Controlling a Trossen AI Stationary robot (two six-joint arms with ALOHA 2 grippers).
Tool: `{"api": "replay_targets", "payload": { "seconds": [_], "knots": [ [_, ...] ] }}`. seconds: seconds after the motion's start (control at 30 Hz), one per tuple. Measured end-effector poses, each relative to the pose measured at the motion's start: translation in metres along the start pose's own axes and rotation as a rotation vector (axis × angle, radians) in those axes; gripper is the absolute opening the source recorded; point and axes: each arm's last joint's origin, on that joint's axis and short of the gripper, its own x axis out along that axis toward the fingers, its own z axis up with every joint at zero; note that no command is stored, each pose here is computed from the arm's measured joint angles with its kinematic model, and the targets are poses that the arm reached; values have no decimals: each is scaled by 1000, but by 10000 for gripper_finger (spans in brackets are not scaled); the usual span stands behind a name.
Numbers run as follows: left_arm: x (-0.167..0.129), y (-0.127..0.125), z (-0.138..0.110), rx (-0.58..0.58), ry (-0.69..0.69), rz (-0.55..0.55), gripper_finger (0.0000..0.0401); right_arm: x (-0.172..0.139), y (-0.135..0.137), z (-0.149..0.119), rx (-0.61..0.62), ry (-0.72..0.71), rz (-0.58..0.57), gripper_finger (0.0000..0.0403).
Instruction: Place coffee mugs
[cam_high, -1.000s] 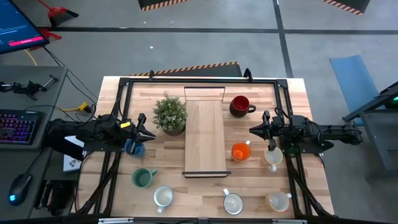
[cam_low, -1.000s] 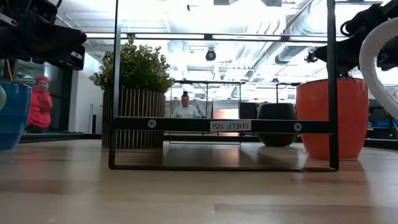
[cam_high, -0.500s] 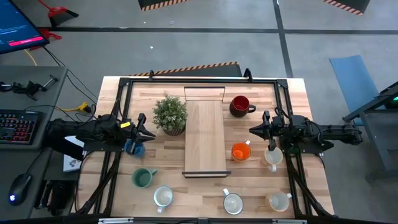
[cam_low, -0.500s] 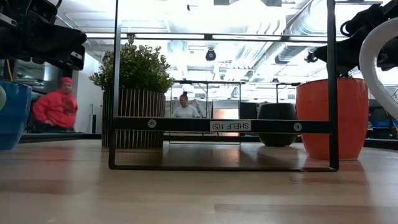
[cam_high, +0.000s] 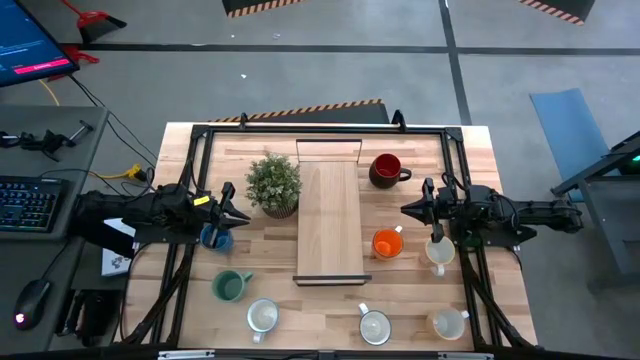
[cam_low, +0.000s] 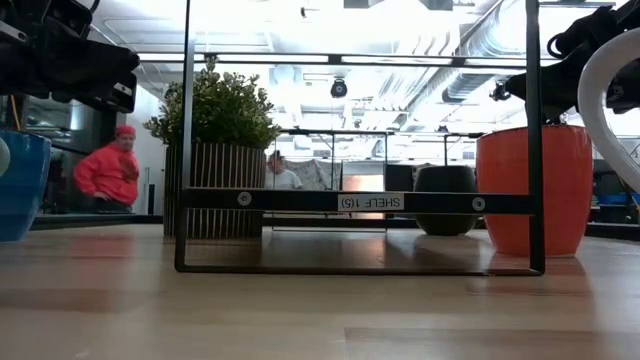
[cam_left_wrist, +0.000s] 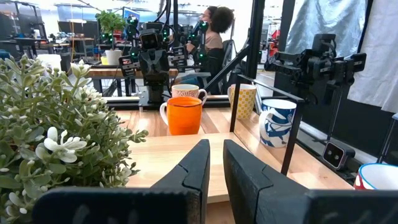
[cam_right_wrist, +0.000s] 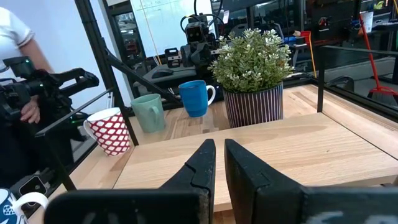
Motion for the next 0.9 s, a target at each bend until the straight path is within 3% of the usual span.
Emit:
{"api": "replay_targets", "payload": {
  "seconds": [0.33,0.9],
  "knots": [
    [0,0,2,-25,-16,8,35,0,0,0,0,0,0,18],
    [0,0,5,-491,-47,-4,35,0,0,0,-2,0,0,18]
  ]
}}
